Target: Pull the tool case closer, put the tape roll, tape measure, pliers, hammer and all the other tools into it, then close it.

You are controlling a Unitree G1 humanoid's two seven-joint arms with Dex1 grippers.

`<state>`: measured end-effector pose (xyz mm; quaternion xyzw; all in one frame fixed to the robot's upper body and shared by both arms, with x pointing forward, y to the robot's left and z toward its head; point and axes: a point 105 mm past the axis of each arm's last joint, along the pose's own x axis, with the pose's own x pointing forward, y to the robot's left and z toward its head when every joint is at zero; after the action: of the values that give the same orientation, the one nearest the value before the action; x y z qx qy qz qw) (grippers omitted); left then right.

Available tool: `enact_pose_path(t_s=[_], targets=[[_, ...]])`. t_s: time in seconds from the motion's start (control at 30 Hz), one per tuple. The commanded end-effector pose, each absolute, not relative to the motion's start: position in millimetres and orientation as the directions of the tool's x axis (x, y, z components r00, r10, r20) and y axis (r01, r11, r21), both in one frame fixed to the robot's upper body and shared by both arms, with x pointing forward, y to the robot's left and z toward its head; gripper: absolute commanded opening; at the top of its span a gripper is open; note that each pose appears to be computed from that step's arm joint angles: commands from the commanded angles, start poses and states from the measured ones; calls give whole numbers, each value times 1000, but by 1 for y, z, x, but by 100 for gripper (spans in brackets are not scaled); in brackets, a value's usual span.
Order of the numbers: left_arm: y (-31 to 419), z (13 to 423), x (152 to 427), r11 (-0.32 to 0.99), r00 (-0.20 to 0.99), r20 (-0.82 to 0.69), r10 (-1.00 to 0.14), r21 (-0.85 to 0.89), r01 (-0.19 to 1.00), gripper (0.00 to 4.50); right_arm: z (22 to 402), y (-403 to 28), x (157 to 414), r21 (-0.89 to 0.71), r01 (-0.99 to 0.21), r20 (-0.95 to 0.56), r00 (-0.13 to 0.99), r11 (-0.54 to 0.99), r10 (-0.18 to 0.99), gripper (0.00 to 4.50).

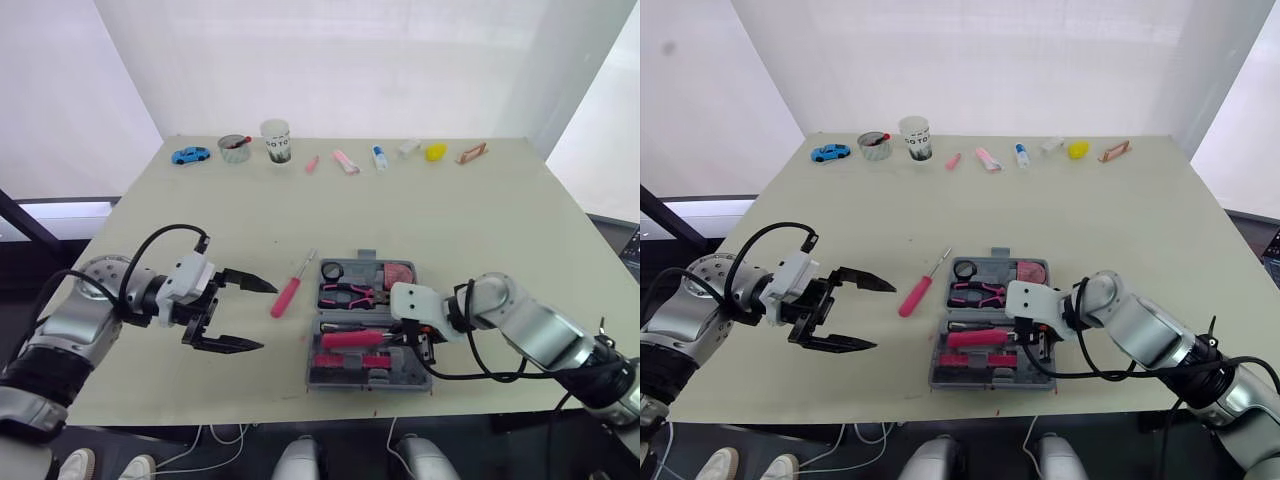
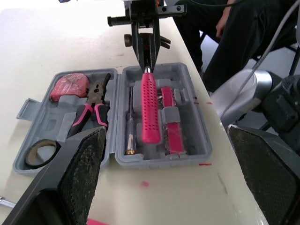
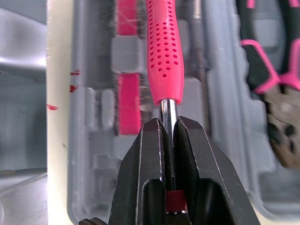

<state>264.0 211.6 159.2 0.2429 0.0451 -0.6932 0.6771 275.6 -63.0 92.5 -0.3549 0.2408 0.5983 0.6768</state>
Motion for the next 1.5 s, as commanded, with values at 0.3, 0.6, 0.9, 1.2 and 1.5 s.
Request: enact_pose_path(t_s=[0.3,0.6,0.9,1.2,1.5], targets=[[217,159,254,-154,-20,-438,-899,272,950,450,82,-41,284,-213,-975,-745,200,58,637,9],[215,159,256,-154,-19,-428,-904,283,947,450,79,-38,287,-230,-973,-740,198,35,643,121],[214,159,260,-139,-7,-412,-911,290,947,450,104,-37,284,-191,-980,-655,170,56,736,296],[213,158,263,-123,4,-392,-920,299,946,450,114,-14,280,-228,-973,-445,148,48,883,4],[213,153,266,-104,21,-390,-921,297,949,450,76,-11,287,-198,-977,-517,173,79,838,4]])
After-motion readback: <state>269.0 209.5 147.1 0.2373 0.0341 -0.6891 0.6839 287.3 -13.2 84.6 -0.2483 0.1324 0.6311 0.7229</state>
